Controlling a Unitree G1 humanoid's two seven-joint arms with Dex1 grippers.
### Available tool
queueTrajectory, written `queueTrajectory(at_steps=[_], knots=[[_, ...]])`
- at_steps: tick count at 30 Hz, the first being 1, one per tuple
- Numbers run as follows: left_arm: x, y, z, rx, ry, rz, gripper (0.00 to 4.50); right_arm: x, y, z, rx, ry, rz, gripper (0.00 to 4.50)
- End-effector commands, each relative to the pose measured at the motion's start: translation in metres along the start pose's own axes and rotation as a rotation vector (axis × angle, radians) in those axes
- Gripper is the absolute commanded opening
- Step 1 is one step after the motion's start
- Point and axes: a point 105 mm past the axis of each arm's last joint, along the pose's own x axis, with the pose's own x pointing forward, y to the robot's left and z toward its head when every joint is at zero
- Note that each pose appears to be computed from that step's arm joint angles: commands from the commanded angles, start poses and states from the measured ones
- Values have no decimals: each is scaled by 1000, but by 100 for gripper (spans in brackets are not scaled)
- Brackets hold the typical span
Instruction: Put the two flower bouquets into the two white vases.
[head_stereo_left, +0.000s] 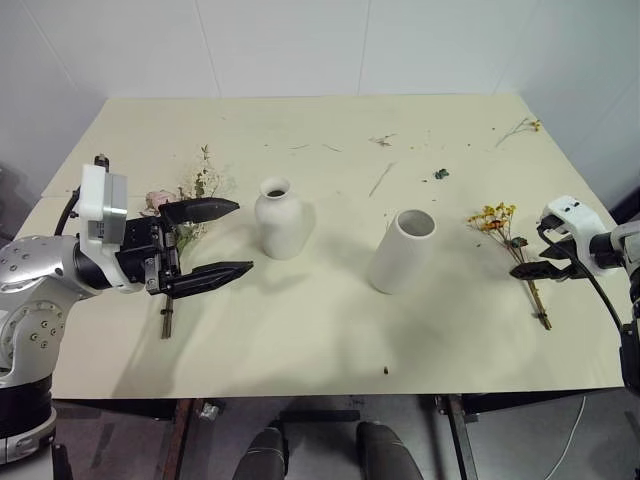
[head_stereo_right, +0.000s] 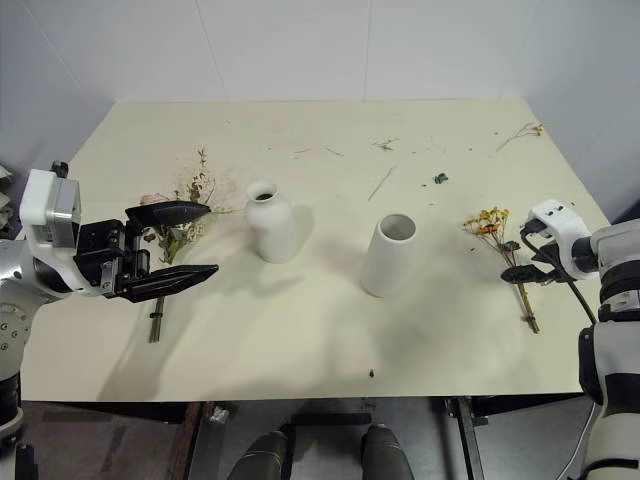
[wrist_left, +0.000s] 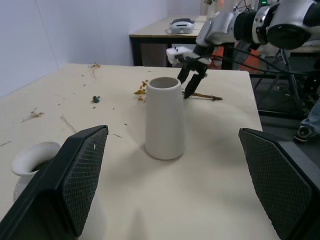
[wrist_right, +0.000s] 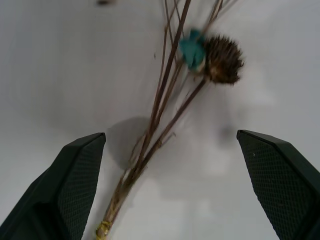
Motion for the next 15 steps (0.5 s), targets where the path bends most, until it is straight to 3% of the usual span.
queueTrajectory(at_steps=[1,10,12,15], knots=[[-4,-4,12,47,-5,12,450,1,-3,-3,-29,31,-33,389],[0,0,15,64,-10,-2,450,5,-6,8,-30,-27,-79,85],[3,2,15,66,-17,-14,450,-1,-9,16,-14,-93,-89,18],[6,7,16,75,-29,-21,450,-14,-16,40,38,-264,-123,2]])
